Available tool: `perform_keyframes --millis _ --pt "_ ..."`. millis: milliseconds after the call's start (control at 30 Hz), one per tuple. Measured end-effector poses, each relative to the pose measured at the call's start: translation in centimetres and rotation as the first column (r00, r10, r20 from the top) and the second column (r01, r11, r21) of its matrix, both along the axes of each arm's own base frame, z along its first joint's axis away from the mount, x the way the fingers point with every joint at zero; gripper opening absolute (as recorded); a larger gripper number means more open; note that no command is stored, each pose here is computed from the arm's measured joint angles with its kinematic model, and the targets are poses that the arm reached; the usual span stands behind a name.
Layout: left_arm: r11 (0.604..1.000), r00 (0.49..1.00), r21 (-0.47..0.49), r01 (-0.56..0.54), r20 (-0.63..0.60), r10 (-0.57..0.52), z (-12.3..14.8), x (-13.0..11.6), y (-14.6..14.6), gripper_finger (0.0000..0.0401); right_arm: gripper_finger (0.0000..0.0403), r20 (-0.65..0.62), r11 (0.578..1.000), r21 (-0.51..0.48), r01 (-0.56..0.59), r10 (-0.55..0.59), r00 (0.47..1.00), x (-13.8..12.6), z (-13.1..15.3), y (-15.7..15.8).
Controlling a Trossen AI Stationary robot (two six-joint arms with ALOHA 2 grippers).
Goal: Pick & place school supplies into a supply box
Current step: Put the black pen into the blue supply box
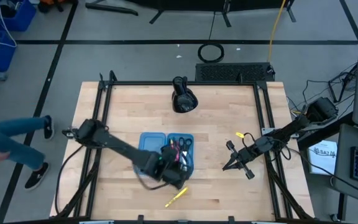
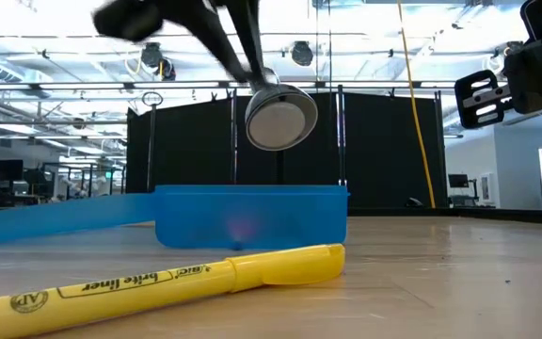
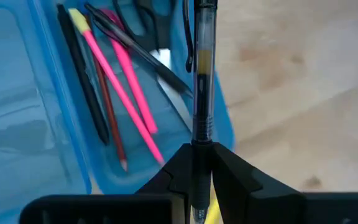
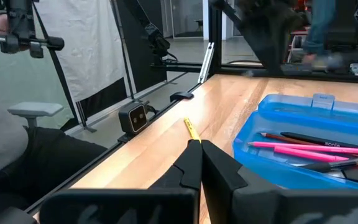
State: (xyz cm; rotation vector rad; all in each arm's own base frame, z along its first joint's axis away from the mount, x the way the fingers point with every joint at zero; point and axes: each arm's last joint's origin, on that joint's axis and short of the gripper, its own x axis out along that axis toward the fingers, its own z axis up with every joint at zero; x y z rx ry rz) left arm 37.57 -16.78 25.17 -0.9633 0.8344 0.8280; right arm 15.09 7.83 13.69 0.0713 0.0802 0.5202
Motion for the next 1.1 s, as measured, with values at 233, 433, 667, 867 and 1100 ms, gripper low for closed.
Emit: perform_keyframes --millis 233,433,667,867,1100 --pt "0.999 0.992 -0.051 -0.002 -0.127 -0.004 -3.1 2.5 3.7 0.0051 0.0 -0.002 1.0 -0.001 -0.001 0.001 1.0 0.0 0.0 0.0" --pt "0.993 0.975 -0.112 -0.023 -0.223 -0.002 -5.7 3.8 5.7 0.0051 0.0 -0.013 1.0 -0.008 -0.002 0.002 1.0 0.0 -0.1 0.0" --pt "0.992 0.955 -0.123 -0.039 -0.296 0.001 -8.5 4.6 6.6 0.0051 0.0 -0.002 1.0 -0.026 -0.004 0.004 1.0 0.0 -0.1 0.0" --pt "0.993 0.951 -0.115 -0.035 -0.31 -0.002 -9.2 4.7 6.5 0.0051 0.0 -0.003 1.0 -0.025 -0.005 0.005 1.0 0.0 -0.1 0.0" --pt "0.994 0.949 -0.105 0.044 -0.307 -0.074 -9.0 4.6 6.1 0.0059 0.0 -0.004 1.0 -0.023 -0.008 0.008 1.0 0.0 -0.1 0.0"
